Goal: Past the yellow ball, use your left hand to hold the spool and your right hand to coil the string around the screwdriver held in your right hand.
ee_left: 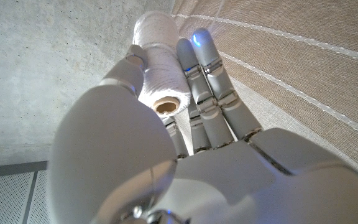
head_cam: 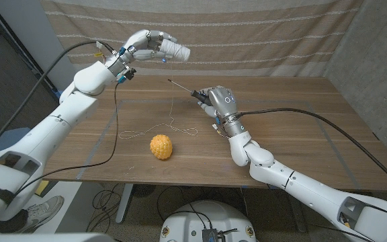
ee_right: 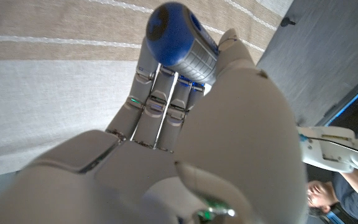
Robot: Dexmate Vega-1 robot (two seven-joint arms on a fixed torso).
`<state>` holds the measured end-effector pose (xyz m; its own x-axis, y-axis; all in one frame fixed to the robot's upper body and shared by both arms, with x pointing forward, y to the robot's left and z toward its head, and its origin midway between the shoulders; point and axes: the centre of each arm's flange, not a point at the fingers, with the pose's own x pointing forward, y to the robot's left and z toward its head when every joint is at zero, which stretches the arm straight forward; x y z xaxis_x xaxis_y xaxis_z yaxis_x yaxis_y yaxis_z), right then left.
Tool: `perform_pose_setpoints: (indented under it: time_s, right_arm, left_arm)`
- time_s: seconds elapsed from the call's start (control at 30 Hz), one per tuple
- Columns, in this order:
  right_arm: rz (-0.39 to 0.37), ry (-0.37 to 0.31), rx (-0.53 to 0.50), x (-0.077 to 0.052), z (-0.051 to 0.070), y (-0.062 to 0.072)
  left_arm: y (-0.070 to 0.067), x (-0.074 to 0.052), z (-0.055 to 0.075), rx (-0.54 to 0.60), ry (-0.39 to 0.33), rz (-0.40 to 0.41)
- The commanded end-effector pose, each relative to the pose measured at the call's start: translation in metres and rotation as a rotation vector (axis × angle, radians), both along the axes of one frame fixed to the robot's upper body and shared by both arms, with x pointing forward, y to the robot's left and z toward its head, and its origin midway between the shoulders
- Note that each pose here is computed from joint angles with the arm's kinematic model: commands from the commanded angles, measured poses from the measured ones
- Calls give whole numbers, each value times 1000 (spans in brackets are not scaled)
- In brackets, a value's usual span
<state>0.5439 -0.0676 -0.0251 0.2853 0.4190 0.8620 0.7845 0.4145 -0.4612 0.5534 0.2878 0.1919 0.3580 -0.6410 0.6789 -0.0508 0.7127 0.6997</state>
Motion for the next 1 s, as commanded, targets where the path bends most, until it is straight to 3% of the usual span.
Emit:
perform_pose_setpoints:
  time_s: [0.03,0.13,0.27,0.47,0.77,0.87,1.0]
  right_arm:
    - [98,-69,-90,-22,2,22]
    - [92,-68,-75,-18,5,20]
    - [37,-75,25,-11,11,-2]
    - [-40,-82,78,-7,14,-26]
    - [-113,-48,94,9,10,-45]
    - [-132,-34,91,16,10,-47]
    - [-141,-11,79,26,9,-47]
  left_arm:
    - [-15,13,4,4,11,8]
    - [-16,10,6,13,-4,22]
    - [-11,-1,7,12,-42,68]
    - [-2,-11,2,7,-50,109]
    - [6,-52,4,43,-140,270]
    - [7,-61,5,36,-138,256]
    - [5,-65,6,30,-108,164]
